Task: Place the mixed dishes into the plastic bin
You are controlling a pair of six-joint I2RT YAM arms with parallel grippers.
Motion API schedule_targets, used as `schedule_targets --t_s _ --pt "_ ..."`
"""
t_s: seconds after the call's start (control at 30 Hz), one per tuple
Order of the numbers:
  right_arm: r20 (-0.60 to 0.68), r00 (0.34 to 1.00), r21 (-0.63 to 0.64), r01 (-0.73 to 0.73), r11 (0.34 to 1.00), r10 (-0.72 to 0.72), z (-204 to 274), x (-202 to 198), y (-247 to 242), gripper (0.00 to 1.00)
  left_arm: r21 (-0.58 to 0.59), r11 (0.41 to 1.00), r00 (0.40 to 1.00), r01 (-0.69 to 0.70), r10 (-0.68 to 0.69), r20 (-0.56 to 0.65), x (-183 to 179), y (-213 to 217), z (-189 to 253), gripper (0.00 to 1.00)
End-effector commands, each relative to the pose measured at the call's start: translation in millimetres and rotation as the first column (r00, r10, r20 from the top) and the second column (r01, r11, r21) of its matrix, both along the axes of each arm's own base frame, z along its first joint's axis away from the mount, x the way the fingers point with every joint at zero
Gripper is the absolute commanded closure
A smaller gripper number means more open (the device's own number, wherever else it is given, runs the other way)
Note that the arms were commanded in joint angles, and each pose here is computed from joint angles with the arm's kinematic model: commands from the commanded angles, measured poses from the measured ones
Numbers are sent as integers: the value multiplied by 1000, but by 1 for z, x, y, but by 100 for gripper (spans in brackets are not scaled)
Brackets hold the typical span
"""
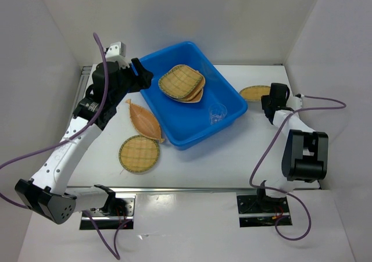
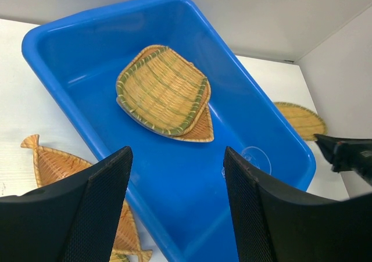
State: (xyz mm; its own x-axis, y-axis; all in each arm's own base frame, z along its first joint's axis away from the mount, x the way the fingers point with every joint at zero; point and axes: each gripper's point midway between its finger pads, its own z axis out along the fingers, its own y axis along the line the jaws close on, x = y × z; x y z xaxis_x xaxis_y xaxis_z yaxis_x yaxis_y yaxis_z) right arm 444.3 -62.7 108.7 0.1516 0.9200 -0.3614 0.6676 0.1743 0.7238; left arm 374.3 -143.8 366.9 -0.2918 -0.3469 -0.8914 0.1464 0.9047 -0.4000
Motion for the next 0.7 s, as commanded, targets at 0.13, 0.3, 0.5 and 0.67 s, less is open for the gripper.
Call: schedule_targets --t_s 0.13,0.3,0.5,0.67 --pt "219 975 -168 72 983 -34 107 18 -23 99 -7 999 997 32 -31 69 -7 -2 24 29" --pt "329 943 -222 120 968 -41 163 25 -31 99 -15 999 997 30 -29 67 -7 -2 24 32" --pt "413 853 -286 -209 935 317 222 75 44 99 -21 998 995 67 -65 74 -9 -13 24 36" --pt "358 696 -347 -520 781 622 218 94 155 99 -26 998 996 65 -64 62 -8 -13 17 36"
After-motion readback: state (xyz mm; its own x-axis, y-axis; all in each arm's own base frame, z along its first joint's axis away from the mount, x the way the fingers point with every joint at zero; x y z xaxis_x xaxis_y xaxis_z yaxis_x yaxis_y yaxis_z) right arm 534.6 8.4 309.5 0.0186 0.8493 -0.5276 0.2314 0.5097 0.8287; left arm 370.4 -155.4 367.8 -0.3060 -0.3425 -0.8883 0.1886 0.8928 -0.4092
